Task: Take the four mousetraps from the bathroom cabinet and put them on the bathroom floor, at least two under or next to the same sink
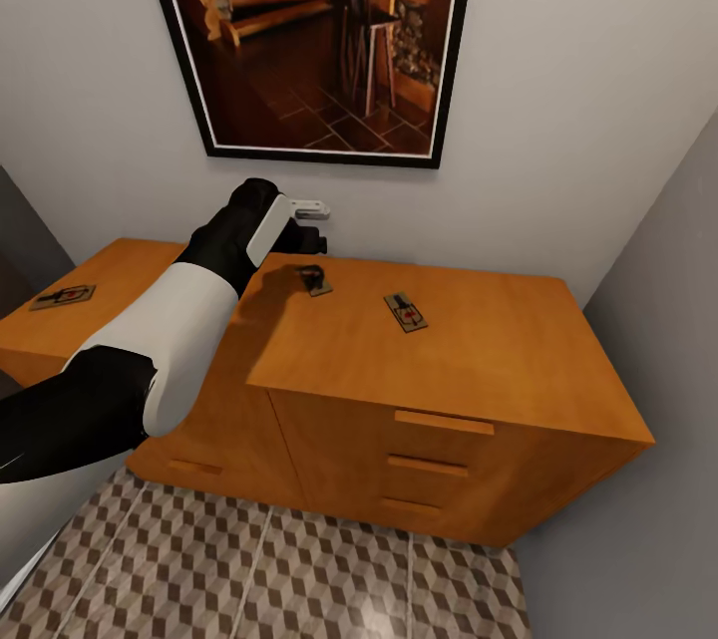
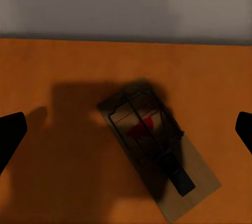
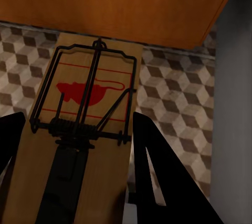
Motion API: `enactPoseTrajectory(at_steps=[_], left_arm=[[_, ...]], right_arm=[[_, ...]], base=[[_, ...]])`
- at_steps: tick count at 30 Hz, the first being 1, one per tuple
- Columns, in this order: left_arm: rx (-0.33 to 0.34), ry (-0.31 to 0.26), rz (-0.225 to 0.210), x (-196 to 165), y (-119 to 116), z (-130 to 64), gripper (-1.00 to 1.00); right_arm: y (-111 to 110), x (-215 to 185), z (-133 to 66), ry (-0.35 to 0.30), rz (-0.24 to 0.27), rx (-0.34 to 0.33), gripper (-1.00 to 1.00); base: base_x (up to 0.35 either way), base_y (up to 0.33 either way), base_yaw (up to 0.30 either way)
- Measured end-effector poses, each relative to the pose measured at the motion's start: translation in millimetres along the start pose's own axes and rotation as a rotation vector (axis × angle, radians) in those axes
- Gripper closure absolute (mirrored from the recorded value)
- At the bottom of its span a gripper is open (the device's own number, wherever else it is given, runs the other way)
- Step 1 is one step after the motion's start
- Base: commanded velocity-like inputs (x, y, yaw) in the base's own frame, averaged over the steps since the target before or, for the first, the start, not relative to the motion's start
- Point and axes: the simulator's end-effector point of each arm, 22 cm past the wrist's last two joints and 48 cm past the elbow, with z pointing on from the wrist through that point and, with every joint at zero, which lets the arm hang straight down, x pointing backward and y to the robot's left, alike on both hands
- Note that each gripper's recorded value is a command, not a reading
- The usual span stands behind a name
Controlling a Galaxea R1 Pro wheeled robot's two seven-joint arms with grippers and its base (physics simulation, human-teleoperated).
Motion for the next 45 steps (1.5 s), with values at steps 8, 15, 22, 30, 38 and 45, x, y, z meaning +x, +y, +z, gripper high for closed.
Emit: enactPoseTrajectory(at_steps=[8, 15, 22, 30, 38, 45], left_arm=[[0.001, 0.007, 0.000, 3.2, 0.1, 5.1, -1.00], [0.002, 0.017, -0.001, 7.5, 0.2, 11.0, -1.00], [0.002, 0.024, -0.002, 12.1, 0.1, 14.0, -1.00], [0.003, 0.039, -0.003, 20.9, -0.1, 18.6, -1.00], [0.003, 0.045, -0.001, 23.9, -1.0, 20.1, -1.00], [-0.010, 0.048, 0.031, 27.5, -3.1, 21.8, -1.00]], right_arm=[[0.1, 2.4, -0.9, 0.007, 0.000, 0.000, 1.00], [0.3, 4.9, -1.9, 0.015, 0.000, -0.001, 1.00], [0.1, 5.3, -2.1, 0.016, 0.000, 0.000, 1.00], [0.5, 5.4, -2.2, 0.016, 0.001, -0.001, 1.00], [0.9, 5.4, -2.1, 0.016, 0.001, -0.001, 1.00], [0.6, 5.4, -2.2, 0.016, 0.001, -0.001, 1.00]], base=[[0.000, 0.000, 0.000], [0.000, 0.000, 0.000], [0.000, 0.000, 0.000], [0.000, 0.000, 0.000], [0.000, 0.000, 0.000], [0.000, 0.000, 0.000]])
